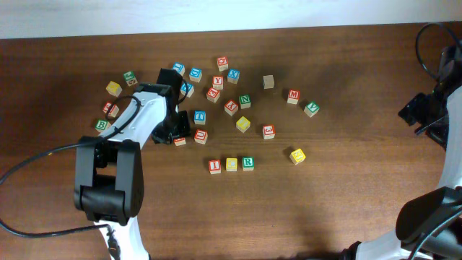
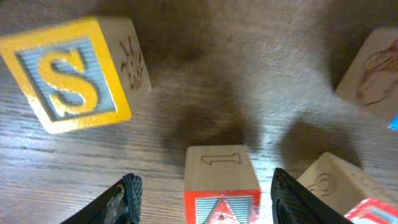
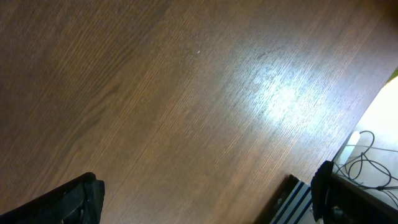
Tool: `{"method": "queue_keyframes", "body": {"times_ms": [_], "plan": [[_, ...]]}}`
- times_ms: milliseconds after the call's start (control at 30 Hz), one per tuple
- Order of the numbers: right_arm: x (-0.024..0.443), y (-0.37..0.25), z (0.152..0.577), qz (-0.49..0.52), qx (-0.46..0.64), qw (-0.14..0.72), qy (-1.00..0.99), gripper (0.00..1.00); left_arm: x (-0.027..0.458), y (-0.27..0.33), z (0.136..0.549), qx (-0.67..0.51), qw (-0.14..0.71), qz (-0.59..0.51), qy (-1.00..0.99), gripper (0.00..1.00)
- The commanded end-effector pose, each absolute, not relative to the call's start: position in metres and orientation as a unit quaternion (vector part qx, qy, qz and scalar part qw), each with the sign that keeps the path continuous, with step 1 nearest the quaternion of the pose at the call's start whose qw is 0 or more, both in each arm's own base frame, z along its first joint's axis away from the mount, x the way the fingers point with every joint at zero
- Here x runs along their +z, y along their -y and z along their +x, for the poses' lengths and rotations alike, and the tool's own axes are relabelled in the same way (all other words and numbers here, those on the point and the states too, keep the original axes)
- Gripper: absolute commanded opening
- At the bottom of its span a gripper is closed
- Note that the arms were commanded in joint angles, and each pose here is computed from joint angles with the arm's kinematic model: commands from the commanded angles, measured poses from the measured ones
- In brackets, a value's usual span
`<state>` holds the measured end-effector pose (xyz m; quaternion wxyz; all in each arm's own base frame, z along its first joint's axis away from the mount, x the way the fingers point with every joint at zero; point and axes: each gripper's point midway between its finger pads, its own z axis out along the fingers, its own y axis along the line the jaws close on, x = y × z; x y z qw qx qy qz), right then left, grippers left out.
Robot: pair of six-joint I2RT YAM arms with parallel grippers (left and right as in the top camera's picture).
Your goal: Spell out ICRA
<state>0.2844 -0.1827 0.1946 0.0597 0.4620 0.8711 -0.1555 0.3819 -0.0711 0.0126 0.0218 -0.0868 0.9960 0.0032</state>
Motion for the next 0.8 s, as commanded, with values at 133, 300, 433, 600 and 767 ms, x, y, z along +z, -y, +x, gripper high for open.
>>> {"method": "queue_keyframes", "body": {"times_ms": [133, 300, 433, 600, 767], "plan": [[0.201, 0.183, 0.285, 0.467, -0.153, 0.07, -0.868, 0.98, -0.003, 0.068, 0.375, 0.004, 0.012, -0.089, -0.996, 0.53], [0.201, 0.183, 0.285, 0.467, -0.153, 0.07, -0.868, 0.98, -0.002, 0.069, 0.381, 0.001, 0.024, -0.089, -0.996, 0.45], [0.201, 0.183, 0.285, 0.467, -0.153, 0.07, -0.868, 0.98, -0.002, 0.069, 0.381, 0.001, 0.024, -0.089, -0.996, 0.41], [0.201, 0.183, 0.285, 0.467, -0.153, 0.07, -0.868, 0.98, -0.002, 0.069, 0.381, 0.001, 0.025, -0.089, -0.996, 0.37], [0.201, 0.183, 0.285, 0.467, -0.153, 0.07, -0.868, 0.99, 0.001, 0.07, 0.384, -0.001, 0.03, -0.089, -0.996, 0.37]]}}
